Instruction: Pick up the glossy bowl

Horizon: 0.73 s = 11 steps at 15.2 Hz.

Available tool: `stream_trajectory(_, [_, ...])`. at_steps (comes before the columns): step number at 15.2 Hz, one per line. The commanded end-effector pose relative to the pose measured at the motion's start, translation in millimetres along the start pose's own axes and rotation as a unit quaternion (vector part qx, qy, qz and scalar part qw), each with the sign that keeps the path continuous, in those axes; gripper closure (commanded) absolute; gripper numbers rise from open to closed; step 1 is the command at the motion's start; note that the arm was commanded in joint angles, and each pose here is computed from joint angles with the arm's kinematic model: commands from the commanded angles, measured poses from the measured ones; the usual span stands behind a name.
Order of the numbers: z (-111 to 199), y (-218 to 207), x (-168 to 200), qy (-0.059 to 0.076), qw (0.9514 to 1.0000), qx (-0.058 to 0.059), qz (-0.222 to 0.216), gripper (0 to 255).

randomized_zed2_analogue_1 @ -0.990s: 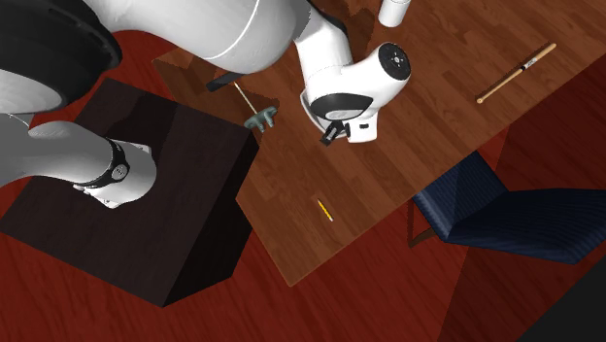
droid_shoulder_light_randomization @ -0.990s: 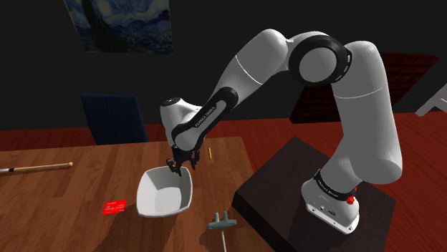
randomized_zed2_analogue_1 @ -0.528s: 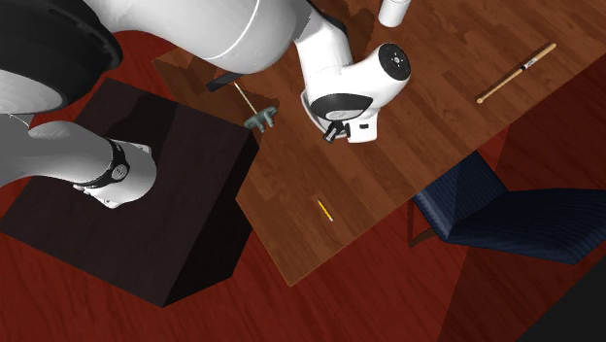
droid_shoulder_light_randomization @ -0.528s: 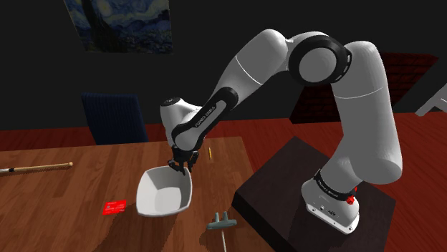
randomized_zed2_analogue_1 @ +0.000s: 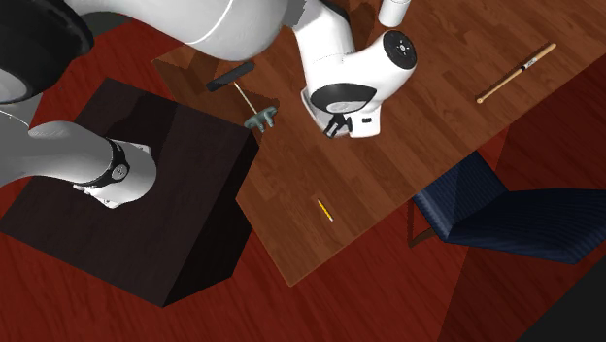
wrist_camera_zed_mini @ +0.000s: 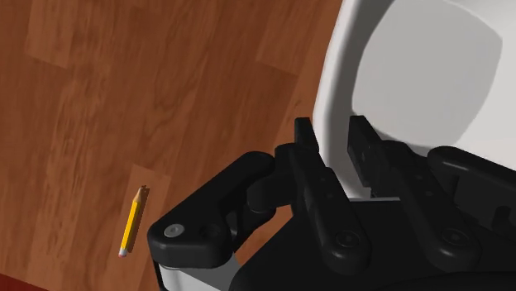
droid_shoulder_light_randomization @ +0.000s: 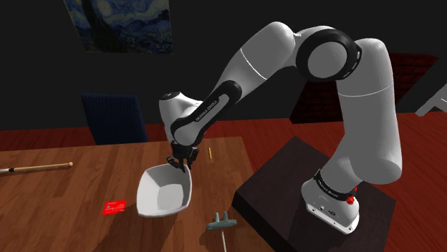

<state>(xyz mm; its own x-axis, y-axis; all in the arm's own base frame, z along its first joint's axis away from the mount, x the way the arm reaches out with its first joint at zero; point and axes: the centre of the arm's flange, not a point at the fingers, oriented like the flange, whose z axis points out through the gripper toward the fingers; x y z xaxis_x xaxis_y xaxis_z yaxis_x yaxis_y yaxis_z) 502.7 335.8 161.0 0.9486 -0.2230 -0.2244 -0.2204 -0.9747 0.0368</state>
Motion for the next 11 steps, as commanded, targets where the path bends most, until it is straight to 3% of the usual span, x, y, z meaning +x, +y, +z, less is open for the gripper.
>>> stream_trajectory(1, [-10.8, 0.8, -1.7, 0.000, 1.0000, 0.000, 0.000, 255])
stream_trajectory(11, [-52.7, 2.4, -11.4, 0.000, 1.0000, 0.000, 0.000, 255])
